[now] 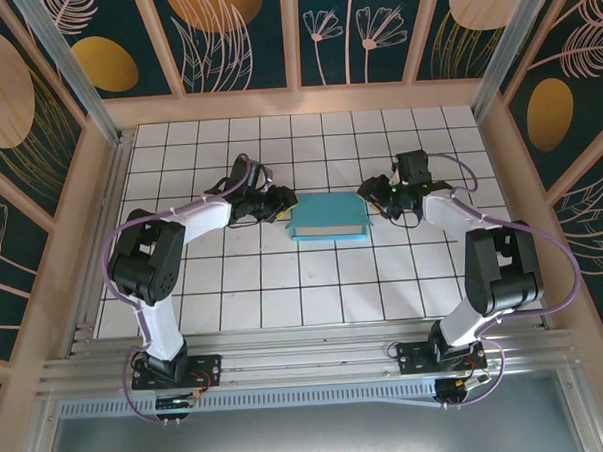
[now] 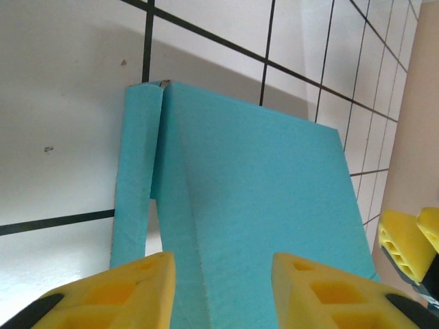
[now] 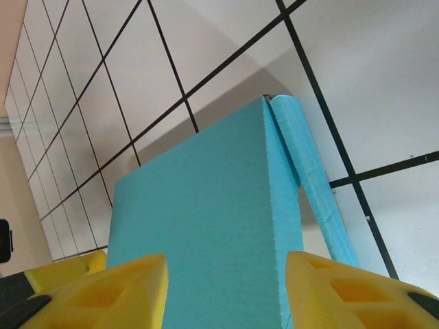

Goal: Fold the paper box

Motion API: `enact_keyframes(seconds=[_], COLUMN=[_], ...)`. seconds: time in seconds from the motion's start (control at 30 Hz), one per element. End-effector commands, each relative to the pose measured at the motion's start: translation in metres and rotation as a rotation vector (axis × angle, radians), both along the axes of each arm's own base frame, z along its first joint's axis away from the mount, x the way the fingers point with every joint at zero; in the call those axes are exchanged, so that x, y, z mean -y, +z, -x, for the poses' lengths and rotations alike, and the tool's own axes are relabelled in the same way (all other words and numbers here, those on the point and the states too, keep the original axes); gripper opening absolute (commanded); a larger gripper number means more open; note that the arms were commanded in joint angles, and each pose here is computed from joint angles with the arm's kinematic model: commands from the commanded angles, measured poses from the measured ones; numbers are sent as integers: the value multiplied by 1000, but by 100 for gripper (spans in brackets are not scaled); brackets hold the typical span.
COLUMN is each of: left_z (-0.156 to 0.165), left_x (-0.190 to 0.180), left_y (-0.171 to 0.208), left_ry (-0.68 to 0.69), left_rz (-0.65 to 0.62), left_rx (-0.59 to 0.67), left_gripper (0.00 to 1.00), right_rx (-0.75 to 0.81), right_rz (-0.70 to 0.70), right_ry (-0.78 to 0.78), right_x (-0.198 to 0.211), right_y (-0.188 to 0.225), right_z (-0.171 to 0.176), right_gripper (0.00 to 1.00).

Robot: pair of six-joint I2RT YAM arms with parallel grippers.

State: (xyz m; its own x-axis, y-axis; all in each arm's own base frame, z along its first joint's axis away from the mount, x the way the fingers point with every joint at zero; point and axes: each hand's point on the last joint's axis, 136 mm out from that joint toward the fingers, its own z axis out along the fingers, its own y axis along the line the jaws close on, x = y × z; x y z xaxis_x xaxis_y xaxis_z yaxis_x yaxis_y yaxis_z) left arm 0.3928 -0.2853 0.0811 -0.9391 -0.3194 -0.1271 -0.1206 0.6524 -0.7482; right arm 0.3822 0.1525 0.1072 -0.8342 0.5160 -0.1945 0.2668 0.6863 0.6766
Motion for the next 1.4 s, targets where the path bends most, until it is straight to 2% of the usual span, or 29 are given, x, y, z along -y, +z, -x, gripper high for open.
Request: enact_keyframes(seconds=[0.0, 0.17, 0.33, 0.6, 0.83, 1.07, 1.2, 1.37], left_z=[10, 13, 13, 14, 16, 17, 15, 13], left_x=[4, 15, 19, 19, 12, 11, 6, 2], left_y=[-1, -5, -9, -15, -25, -25, -18, -9], left_ry=[-26, -45, -45, -49, -36, -34, -27, -30], left_rz=[-19, -8, -1, -1, -53, -43, -78, -114], left_rx=[-11, -20, -28, -39, -45, -42, -13, 12], left_gripper=[43, 42, 33, 26, 18, 18, 25, 32], right_rx=[-38, -67, -78, -88, -103, -86, -81, -31], right_rz=[16, 11, 5, 4, 49, 48, 56, 23], right_ry=[30, 47, 50, 53, 47, 50, 50, 51], right_x=[-4, -8, -10, -13, -6, -7, -6, -11], right_y=[-10, -25, -33, -39, -51, -43, -39, -14], right_z=[13, 17, 17, 17, 20, 14, 13, 6], right_gripper=[49, 48, 45, 42, 41, 41, 41, 41])
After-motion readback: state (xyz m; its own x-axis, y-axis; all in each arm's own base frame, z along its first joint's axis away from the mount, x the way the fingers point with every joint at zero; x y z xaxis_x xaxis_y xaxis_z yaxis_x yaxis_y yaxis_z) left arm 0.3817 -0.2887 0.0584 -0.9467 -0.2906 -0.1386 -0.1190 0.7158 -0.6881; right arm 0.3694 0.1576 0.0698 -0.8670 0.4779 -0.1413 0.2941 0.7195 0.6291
